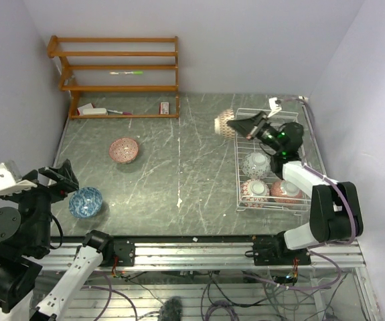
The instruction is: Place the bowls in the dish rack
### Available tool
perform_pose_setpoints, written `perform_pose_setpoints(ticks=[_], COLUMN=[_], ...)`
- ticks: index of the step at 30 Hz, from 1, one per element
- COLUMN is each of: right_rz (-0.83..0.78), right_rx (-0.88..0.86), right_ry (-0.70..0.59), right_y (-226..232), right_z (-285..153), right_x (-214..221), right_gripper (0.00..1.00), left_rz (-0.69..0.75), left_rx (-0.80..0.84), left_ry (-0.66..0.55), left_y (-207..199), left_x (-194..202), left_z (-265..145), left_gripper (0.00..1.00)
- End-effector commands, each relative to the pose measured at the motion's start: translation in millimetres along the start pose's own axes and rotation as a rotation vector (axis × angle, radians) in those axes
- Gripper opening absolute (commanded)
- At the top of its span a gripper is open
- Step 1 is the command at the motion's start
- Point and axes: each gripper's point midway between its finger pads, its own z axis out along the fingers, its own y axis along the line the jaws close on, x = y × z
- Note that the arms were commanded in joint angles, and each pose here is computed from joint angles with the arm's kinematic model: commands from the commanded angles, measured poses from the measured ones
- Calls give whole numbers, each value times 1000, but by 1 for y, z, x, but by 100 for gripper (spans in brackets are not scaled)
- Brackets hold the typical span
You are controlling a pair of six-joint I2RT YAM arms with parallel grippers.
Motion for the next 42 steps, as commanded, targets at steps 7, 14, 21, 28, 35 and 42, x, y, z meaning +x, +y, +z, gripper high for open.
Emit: perform_pose_setpoints(ticks=[7,14,21,28,35,42], right_rz=[39,248,380,406,467,535], right_rx=[-19,-11,97,371,455,499], right_ry=[-294,-373,-410,-356,-288,-260], right_y=[-7,-65,-120,-174,-206,-227], right_z=[-70,-81,-82,-85,-86,-98], right_x=[-82,-81,-69,-54,-34,-9], right_gripper=[0,0,0,0,0,0], left_rz=[-20,-27,-31,-26,-20,-17], left_rx=[37,34,32,25,20,6], left_ry=[0,-3,-7,-7,-4,-6], left_y=[-11,-11,-10,-9,-9,-4], left_x=[-4,-8,-12,-9,-5,-5], left_z=[5,3,2,4,6,4], left_gripper=[97,98,98,97,98,98])
